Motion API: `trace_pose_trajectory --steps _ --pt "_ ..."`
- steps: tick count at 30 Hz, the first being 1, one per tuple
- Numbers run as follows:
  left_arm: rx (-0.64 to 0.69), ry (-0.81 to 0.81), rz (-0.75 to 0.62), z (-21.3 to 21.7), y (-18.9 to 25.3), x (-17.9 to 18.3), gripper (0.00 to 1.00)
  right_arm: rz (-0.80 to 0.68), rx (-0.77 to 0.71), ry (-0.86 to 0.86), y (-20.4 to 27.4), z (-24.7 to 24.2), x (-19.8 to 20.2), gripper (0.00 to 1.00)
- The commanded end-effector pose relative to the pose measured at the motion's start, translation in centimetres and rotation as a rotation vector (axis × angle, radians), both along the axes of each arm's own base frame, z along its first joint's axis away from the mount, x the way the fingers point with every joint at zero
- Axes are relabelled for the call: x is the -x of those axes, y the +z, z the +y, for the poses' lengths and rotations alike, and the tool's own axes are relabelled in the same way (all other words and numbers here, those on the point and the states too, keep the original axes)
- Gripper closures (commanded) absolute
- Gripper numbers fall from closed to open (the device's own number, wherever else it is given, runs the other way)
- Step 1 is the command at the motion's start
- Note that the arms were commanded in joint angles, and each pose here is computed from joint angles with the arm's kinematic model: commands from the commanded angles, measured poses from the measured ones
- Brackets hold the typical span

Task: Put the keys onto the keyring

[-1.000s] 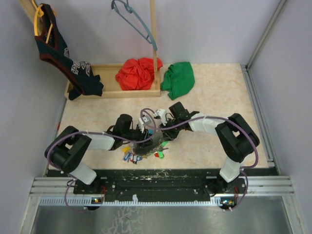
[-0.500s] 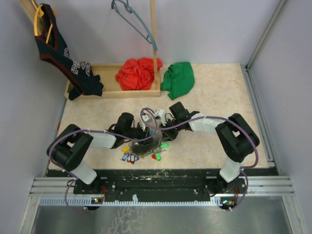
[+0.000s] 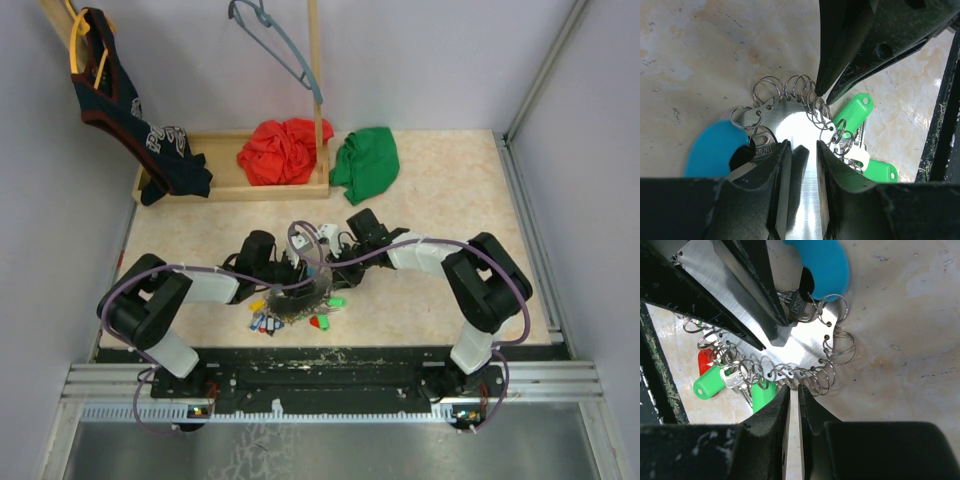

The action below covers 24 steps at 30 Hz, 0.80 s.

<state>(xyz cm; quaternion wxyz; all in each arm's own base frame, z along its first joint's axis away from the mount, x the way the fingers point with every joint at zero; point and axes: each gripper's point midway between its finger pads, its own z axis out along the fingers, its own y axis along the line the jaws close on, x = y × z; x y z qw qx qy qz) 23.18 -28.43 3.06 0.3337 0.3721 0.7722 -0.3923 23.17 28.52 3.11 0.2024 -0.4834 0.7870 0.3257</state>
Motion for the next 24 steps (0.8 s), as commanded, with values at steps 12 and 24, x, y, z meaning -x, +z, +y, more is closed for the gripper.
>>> trace_pose_trajectory --steps 12,24 --pt "-0.045 -0.008 0.025 0.4 -1.1 0.4 0.67 -0.12 -0.024 -0.025 1.6 0.5 -2.6 0.78" --pt "-0.04 -0.008 0.036 0.2 -1.3 0.4 0.67 -0.02 -0.078 0.058 1.0 1.5 -0.6 0.77"
